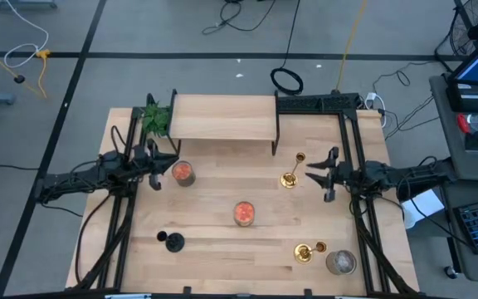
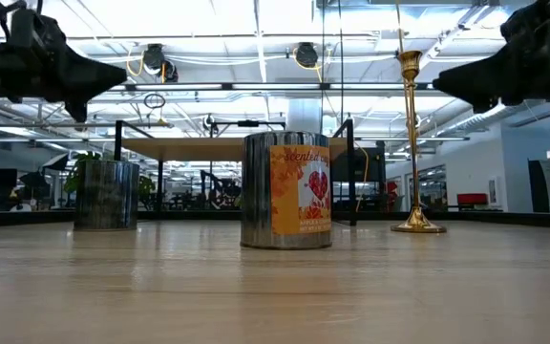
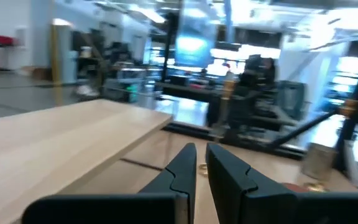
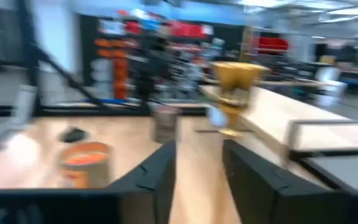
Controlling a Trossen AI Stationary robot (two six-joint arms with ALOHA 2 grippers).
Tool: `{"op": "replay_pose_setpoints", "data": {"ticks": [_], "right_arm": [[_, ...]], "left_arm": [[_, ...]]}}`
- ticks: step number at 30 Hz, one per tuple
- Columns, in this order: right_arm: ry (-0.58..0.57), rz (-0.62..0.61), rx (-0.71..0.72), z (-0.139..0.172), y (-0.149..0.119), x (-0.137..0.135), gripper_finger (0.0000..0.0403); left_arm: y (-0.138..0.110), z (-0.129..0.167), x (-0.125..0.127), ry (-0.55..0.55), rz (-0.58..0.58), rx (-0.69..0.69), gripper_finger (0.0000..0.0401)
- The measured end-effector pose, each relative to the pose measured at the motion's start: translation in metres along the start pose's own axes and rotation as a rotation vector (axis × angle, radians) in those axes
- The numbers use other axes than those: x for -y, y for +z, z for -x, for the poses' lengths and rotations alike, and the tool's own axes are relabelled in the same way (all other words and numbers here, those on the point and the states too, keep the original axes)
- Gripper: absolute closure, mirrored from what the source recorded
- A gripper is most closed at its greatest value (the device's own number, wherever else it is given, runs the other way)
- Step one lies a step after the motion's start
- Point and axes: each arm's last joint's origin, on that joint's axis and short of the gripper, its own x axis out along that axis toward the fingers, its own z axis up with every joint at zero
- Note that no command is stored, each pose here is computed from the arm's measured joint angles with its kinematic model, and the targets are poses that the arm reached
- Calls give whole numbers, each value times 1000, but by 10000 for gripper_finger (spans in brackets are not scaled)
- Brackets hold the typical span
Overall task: Pick & Place candle stick holders
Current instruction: Put the top gold candle holder on the shelf
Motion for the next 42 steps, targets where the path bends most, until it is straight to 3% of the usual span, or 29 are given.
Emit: {"op": "replay_pose_setpoints", "data": {"ticks": [8, 16, 27, 34, 42], "right_arm": [[-21, -9, 36, -4, 4, -1, 167], [-95, -112, 16, -9, 2, 0, 150], [-99, -204, -35, -22, -5, -5, 149], [-120, -202, -10, -33, -6, -5, 149], [-154, -198, -20, -42, -12, -3, 156]], "left_arm": [[5, 0, 2, -36, -67, 47, 287], [9, 0, 2, -38, -126, 87, 230], [15, 1, 3, -37, -206, 157, 226], [26, 3, 4, -31, -285, 198, 226], [30, 3, 5, -30, -293, 208, 226]]}}
